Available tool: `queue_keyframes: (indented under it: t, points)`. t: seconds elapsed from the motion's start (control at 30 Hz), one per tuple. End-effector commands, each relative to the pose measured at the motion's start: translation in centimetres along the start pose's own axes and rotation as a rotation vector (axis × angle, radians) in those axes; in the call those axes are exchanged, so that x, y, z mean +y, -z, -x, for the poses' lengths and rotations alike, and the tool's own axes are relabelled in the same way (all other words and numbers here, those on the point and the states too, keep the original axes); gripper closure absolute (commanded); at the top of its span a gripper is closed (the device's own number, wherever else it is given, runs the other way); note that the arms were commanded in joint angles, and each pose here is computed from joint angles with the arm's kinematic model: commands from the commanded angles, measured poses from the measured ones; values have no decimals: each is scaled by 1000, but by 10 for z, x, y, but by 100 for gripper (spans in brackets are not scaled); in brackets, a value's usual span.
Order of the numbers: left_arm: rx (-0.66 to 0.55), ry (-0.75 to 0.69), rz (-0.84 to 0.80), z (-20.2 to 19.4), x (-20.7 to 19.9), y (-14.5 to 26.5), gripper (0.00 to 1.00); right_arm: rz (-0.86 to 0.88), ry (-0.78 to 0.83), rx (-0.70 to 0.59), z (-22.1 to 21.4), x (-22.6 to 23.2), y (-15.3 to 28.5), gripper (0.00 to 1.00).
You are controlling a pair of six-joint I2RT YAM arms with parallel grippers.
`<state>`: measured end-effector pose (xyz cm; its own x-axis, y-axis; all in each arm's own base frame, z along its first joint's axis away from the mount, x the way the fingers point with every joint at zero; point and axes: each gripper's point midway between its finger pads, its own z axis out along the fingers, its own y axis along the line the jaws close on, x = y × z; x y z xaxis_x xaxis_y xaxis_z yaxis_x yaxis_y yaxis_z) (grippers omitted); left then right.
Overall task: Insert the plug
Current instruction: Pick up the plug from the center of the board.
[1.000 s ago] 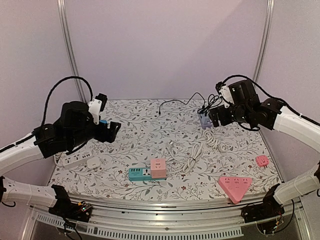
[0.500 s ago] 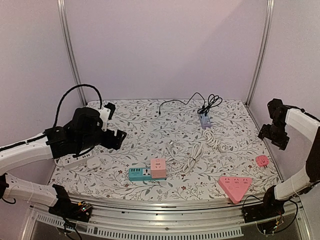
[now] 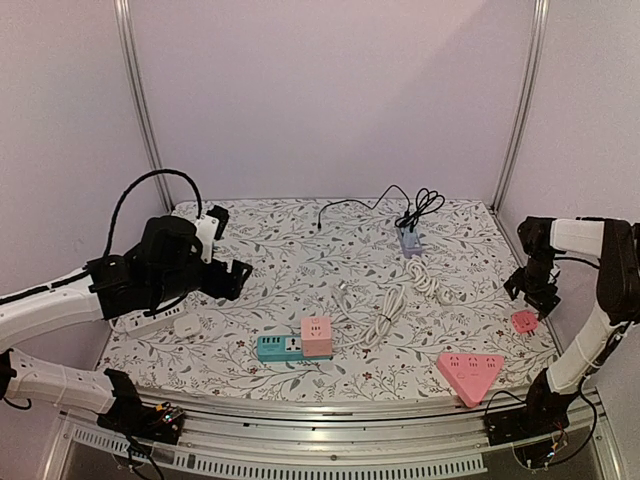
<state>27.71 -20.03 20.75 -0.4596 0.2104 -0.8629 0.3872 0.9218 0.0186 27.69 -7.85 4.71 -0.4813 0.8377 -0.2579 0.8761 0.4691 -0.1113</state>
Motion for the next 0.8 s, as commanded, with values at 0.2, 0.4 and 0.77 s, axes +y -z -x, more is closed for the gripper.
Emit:
queue_keyframes:
  t: [0.2, 0.4, 0.77]
  points:
    - [3, -4, 16, -2, 5, -4, 4, 38, 223, -43, 15, 16, 6, 6]
    - [2, -8, 11, -2, 4, -5, 4, 151, 494, -110, 20, 27, 30, 1]
    - [-24, -1, 11, 2, 6, 1, 4, 504, 1027, -54, -31, 63, 46, 1]
